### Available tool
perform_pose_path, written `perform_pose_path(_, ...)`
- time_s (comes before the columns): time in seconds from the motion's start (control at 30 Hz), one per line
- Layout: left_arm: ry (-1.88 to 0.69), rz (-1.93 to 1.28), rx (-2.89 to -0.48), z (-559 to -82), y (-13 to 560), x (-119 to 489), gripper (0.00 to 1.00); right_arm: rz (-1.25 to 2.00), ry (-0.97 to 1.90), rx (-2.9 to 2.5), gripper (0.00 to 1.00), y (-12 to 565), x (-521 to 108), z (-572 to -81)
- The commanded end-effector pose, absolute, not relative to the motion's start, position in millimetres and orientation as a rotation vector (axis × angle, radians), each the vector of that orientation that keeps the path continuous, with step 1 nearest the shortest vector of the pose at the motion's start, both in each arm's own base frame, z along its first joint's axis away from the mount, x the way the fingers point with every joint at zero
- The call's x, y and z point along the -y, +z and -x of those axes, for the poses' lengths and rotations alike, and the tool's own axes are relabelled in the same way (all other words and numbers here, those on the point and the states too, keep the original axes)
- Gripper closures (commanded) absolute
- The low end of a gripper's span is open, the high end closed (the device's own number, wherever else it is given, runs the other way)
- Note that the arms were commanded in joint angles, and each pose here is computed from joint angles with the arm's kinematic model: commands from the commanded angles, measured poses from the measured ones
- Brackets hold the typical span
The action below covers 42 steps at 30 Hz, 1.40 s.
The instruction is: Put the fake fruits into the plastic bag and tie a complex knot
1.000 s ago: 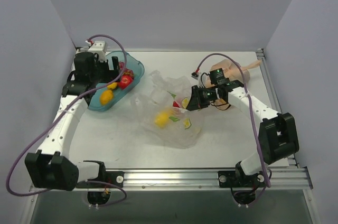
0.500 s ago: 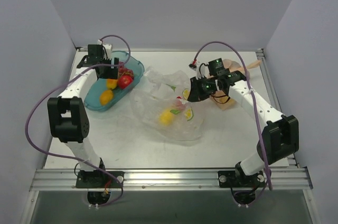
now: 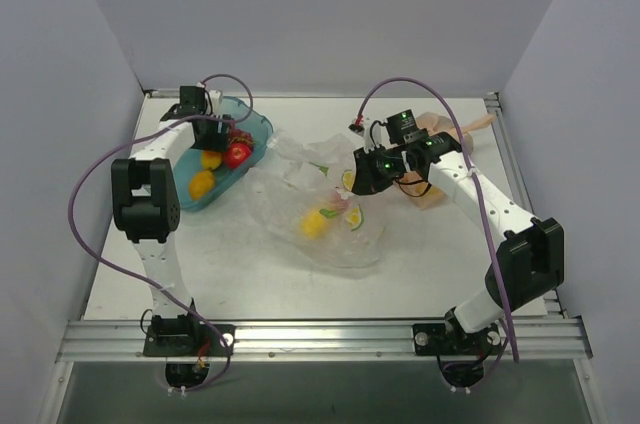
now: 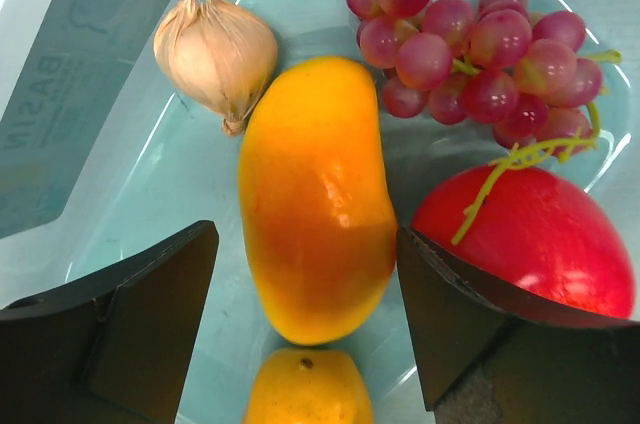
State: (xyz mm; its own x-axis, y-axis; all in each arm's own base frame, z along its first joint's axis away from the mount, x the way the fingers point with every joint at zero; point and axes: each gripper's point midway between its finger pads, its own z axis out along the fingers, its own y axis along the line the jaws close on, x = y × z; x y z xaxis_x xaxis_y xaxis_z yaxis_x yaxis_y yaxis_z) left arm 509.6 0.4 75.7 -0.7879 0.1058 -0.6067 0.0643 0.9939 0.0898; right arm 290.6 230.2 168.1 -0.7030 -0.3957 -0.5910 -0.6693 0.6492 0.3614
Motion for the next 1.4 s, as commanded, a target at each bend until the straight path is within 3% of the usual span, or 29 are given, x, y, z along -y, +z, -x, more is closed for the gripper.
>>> perform_pose_path(0.0,0.105,-0.127,-2.415,-531.4,89.6,-6.1,0.17,0.859,0.782,-2.383,1.0,177.9,-232.2,-291.7)
perform_pose_path(0.23,0.082,-0.098,-2.476,-529.8,66.1,-7.1,0.18,0.857,0.782,-2.394,1.0,175.4,-232.6,-291.5)
perform_pose_path(0.37,0.0,-0.014,-2.482,-528.4,77.6,-15.1,0.3,0.857,0.785,-2.404,1.0,172.8,-234.0,-292.5)
perform_pose_path(0.4,-0.011,-0.003,-2.462,-527.9,90.4,-14.9,0.34,0.857,0.787,-2.403,1.0,173.3,-235.0,-293.1)
perform_pose_path(0.63,-0.154,-0.048,-2.275,-510.7,188.5,6.3,0.38,0.852,0.795,-2.393,1.0,178.0,-237.8,-295.4)
perform_pose_path(0.8,-0.378,-0.09,-2.124,-469.8,255.0,44.1,0.38,0.852,0.823,-2.396,1.0,178.8,-242.0,-293.3)
perform_pose_path(0.9,-0.508,-0.137,-2.097,-450.7,264.4,73.0,0.41,0.854,0.837,-2.394,1.0,178.8,-243.9,-293.1)
perform_pose_path(1.23,-0.876,-0.299,-2.152,-349.1,220.8,160.8,0.43,0.795,0.863,-2.408,1.0,180.1,-242.8,-297.5)
perform_pose_path(1.37,-0.957,-0.386,-2.089,-308.6,235.7,175.9,0.42,0.782,0.878,-2.416,1.0,178.6,-241.6,-296.7)
